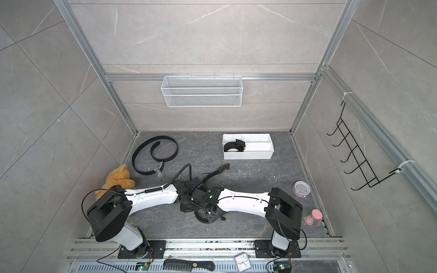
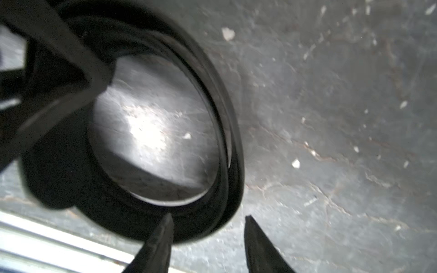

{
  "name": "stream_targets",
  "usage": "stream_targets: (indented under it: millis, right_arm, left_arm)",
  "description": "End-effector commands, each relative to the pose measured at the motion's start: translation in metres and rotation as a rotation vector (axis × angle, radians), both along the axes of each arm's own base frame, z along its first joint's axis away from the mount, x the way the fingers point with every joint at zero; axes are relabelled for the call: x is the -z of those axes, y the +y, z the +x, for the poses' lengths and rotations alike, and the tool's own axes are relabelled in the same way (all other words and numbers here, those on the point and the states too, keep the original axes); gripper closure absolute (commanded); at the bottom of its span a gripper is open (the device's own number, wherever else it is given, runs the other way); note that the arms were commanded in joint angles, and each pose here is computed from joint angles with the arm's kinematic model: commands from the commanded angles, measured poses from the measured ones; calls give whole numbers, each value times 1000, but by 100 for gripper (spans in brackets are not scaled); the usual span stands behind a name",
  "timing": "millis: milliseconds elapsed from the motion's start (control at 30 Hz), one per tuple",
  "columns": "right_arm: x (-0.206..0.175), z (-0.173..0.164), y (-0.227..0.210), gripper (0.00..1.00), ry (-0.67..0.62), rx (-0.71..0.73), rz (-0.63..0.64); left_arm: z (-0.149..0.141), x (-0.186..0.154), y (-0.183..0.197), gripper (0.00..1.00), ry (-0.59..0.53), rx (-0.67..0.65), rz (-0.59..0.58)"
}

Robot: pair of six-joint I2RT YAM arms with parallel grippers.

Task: Place the belts into the storage roll
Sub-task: Roll the belt at the center of the board.

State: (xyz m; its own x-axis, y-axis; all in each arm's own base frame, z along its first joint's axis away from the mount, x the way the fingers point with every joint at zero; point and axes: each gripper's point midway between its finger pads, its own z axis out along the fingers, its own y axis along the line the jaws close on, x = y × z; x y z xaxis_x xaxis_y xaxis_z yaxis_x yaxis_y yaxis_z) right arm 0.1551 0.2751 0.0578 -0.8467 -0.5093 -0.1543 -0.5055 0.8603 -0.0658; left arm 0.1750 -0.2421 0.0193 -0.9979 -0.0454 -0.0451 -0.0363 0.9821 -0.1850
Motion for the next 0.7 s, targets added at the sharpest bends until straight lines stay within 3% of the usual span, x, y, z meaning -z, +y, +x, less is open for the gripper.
stream_targets:
  millis: [0,333,400,567,667]
  right_arm:
    - [-29,23,-8,46,-56,88,89]
    - [-61,68,-31,40,-26,173,208]
    - [-64,85,-27,36,-32,198,240]
    - [-61,145,-9,12,-57,256,229]
    - [-45,172,7,11,-18,284,219]
  left_arm:
    - [-15,11,22,100,51,86,140]
    - [-22,7,36,100,71,138,196]
    - [-25,6,38,100,76,150,195]
    - [-27,8,41,100,78,173,209]
    - [-25,8,42,100,75,178,223]
